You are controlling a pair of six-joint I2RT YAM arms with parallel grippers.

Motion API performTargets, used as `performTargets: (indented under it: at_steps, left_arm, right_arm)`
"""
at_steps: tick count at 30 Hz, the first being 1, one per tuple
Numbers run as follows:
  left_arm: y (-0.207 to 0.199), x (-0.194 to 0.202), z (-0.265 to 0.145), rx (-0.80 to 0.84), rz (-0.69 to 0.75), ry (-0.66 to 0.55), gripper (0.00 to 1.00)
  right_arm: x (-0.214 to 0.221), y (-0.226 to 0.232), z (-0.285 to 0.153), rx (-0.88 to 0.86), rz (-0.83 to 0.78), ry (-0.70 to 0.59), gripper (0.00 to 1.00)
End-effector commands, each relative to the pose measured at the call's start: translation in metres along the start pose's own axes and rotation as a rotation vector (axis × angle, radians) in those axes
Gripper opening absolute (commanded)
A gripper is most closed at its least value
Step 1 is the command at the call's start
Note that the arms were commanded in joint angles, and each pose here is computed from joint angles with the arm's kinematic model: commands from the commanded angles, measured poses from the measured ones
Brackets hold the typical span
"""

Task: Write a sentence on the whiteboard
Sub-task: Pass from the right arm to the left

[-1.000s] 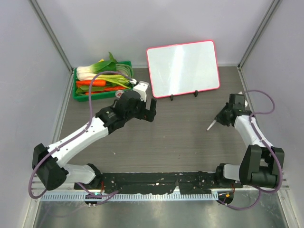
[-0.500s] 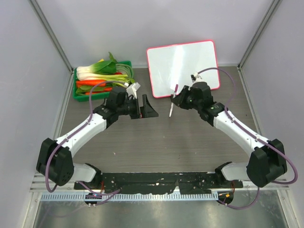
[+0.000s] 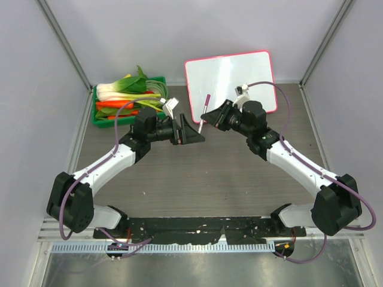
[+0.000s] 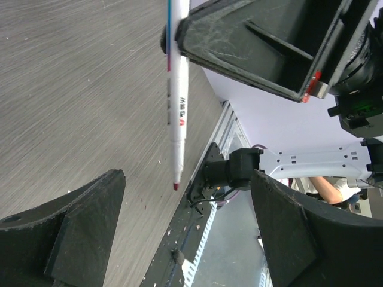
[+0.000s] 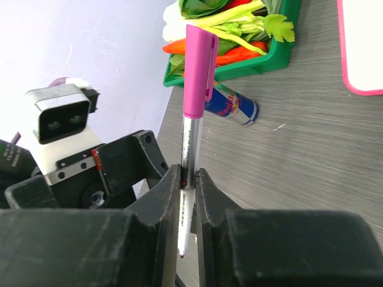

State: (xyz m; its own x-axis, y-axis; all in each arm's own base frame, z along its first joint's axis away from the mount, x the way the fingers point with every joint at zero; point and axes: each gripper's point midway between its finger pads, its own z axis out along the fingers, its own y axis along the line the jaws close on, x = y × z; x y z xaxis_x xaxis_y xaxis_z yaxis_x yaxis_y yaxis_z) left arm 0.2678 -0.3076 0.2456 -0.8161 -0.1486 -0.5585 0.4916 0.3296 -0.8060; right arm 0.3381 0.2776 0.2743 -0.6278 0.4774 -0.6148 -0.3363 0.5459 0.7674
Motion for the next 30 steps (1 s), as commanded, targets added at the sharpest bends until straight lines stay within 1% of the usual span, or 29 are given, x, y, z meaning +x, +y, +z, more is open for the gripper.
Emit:
performTargets:
  at_steps: [1, 8, 12, 17, 18, 21, 22, 24, 25, 27, 28, 29, 30]
  left_arm:
    - [-0.005, -0.012, 0.003, 0.024, 0.058, -0.022, 0.87]
    - [0.000, -0.024, 0.006, -0.020, 0.110, -0.053, 0.79]
    - [-0.003, -0.032, 0.011, -0.007, 0.120, -0.056, 0.67]
    - [-0.004, -0.038, 0.016, 0.004, 0.122, -0.059, 0.63]
    - [-0.003, -0.038, 0.017, 0.004, 0.120, -0.056, 0.58]
    - [0.000, -0.037, 0.019, 0.002, 0.113, -0.050, 0.27]
    - [-0.001, -0.036, 0.019, 0.005, 0.112, -0.046, 0.18]
    - [0.001, -0.035, 0.018, -0.002, 0.109, -0.045, 0.06]
    - [0.001, -0.035, 0.017, -0.006, 0.112, -0.048, 0.00]
    - [0.003, -0.034, 0.015, -0.021, 0.112, -0.051, 0.00]
    - [0.002, -0.034, 0.014, -0.027, 0.120, -0.056, 0.00]
    - [0.004, -0.034, 0.012, -0.040, 0.120, -0.058, 0.00]
    - [0.005, -0.034, 0.010, -0.053, 0.122, -0.064, 0.00]
  right_arm:
    - [-0.009, 0.032, -0.003, -0.118, 0.021, -0.019, 0.01]
    - [-0.001, 0.036, -0.007, -0.137, 0.037, 0.016, 0.02]
    - [0.003, 0.037, -0.009, -0.144, 0.053, 0.027, 0.01]
    - [0.005, 0.038, -0.012, -0.149, 0.053, 0.028, 0.01]
    - [0.004, 0.037, -0.012, -0.145, 0.054, 0.023, 0.01]
    - [0.003, 0.039, -0.014, -0.148, 0.057, 0.018, 0.01]
    - [0.004, 0.038, -0.014, -0.145, 0.059, 0.019, 0.02]
    - [0.002, 0.038, -0.015, -0.140, 0.059, 0.012, 0.02]
    - [0.001, 0.037, -0.015, -0.133, 0.060, 0.006, 0.04]
    - [-0.002, 0.036, -0.015, -0.115, 0.057, -0.001, 0.12]
    - [0.000, 0.033, -0.015, -0.099, 0.057, 0.007, 0.21]
    - [-0.003, 0.033, -0.015, -0.092, 0.043, 0.000, 0.25]
    - [-0.004, 0.032, -0.015, -0.079, 0.039, 0.004, 0.34]
